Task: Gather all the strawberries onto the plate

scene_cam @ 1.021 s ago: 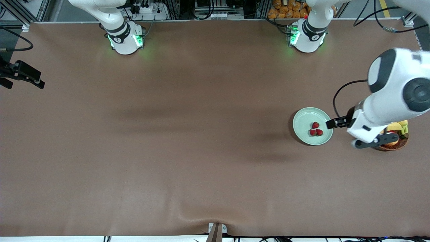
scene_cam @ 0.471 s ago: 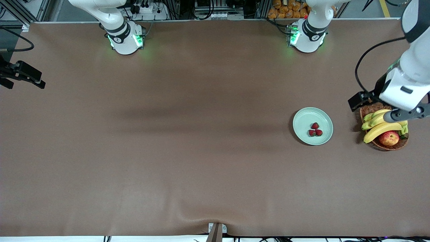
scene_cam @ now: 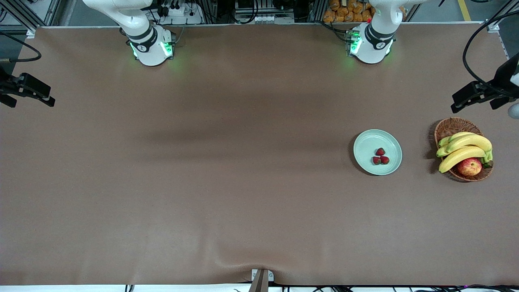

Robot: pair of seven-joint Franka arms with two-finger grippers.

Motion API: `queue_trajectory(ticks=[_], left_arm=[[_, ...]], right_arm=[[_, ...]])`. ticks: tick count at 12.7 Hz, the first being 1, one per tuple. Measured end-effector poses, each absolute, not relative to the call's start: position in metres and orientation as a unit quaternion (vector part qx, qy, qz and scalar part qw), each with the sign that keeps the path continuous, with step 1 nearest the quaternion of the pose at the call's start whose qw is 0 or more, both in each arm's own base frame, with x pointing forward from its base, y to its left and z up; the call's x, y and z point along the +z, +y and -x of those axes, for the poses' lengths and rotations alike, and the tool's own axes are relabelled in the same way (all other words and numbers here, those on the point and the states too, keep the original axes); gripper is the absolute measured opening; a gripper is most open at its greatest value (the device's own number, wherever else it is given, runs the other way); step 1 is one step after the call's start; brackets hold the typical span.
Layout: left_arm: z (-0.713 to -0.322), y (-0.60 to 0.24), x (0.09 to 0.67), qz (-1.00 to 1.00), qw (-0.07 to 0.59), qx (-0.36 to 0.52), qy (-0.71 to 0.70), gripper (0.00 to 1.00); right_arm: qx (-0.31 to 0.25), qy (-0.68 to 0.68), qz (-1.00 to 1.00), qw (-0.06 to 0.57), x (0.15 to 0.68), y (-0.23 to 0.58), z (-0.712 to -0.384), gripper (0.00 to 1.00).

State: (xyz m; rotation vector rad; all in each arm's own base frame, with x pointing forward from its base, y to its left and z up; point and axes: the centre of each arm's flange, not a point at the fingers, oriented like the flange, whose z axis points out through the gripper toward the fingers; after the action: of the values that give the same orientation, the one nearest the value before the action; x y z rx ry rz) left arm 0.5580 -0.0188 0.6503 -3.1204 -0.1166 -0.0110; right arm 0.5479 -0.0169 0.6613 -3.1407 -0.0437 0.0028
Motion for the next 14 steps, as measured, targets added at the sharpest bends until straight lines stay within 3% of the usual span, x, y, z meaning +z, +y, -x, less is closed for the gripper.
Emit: queue_trajectory(ticks=[14], left_arm=[[-0.534, -0.018, 0.641, 1.000, 0.008, 0.012, -0.022, 1.00]], right_arm=[[0.008, -0.031, 0.999, 0.004, 0.660, -0.006, -0.547, 1.00]])
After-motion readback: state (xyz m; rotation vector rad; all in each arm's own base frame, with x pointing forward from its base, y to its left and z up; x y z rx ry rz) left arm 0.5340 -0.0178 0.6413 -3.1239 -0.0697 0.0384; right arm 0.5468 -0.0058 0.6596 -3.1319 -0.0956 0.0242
